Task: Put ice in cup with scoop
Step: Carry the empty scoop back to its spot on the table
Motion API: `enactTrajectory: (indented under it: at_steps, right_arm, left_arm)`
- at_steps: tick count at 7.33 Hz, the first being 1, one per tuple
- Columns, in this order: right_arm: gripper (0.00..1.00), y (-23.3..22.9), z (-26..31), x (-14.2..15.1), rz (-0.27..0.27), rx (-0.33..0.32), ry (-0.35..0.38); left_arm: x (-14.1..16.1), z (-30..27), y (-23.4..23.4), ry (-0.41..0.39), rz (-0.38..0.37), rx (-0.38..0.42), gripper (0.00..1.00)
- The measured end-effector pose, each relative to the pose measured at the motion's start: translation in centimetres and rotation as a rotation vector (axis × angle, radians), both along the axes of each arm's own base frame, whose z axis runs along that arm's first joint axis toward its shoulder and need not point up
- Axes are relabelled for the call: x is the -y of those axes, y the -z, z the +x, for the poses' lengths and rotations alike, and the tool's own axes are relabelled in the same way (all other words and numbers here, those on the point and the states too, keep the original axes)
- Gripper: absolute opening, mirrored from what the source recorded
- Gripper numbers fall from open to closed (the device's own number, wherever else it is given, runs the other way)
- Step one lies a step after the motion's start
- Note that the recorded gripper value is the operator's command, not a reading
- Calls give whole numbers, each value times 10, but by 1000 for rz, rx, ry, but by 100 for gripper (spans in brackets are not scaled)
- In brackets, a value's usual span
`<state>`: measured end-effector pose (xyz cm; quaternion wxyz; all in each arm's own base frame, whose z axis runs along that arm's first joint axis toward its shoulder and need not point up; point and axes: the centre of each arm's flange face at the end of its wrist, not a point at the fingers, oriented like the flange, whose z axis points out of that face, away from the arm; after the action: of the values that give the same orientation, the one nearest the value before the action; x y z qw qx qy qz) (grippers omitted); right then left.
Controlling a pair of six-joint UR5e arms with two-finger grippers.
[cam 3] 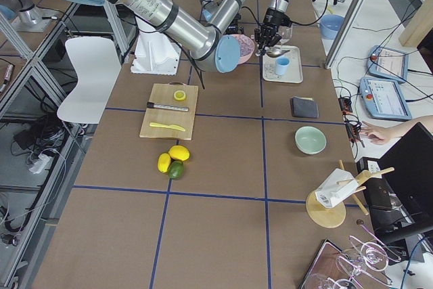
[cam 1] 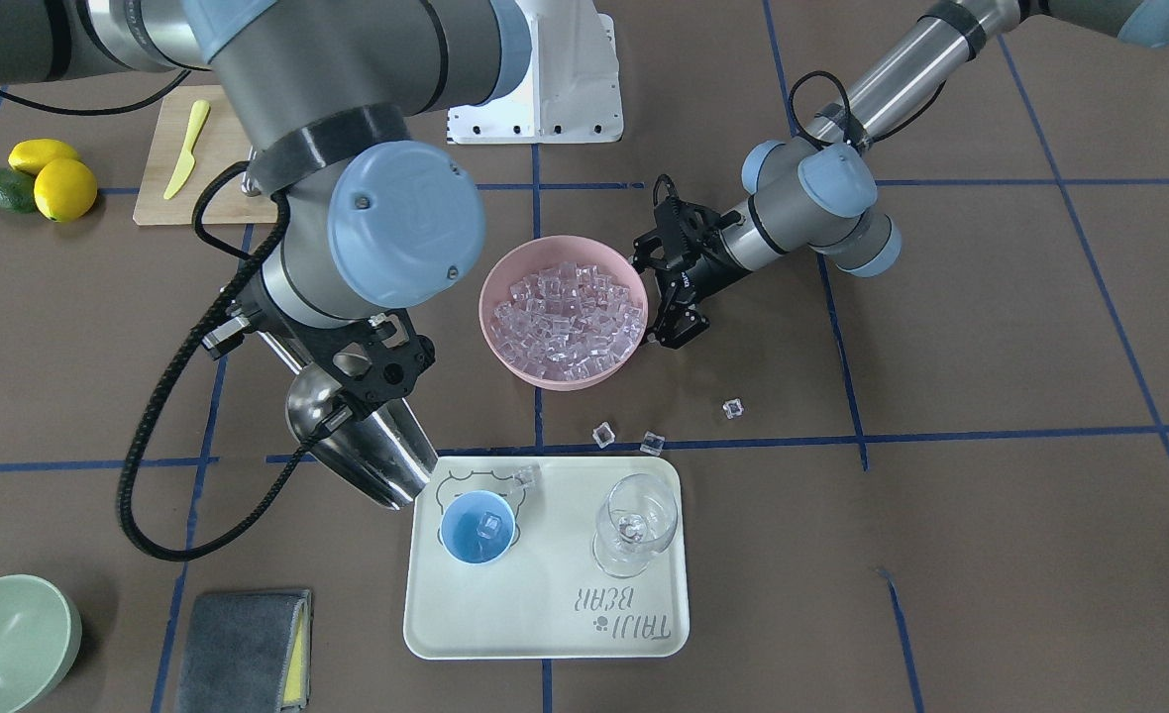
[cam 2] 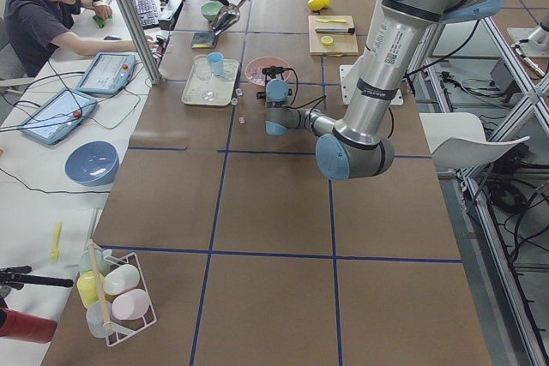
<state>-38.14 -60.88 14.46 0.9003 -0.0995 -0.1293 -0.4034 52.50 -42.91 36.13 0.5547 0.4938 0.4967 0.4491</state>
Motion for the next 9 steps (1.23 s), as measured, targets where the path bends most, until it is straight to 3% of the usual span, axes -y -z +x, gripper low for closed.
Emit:
enactTrajectory:
  at_steps: [2,4,5,6,9]
  right_arm:
    - [0,-19,33,-9,-65,93,-132]
    - [0,-57,63,-41,-116,190,-360]
    - [0,-87,80,-61,-144,241,-434]
    - [0,-113,94,-79,-185,273,-484]
    - [0,-168,123,-127,-301,266,-584]
  left_arm:
    - [0,-1,0,2,1,-2,100]
    - [0,-2,1,2,4,-5,100]
    - [0,-2,1,2,5,-5,100]
    - [0,-2,1,2,6,-5,100]
    - [0,-2,2,2,8,-8,100]
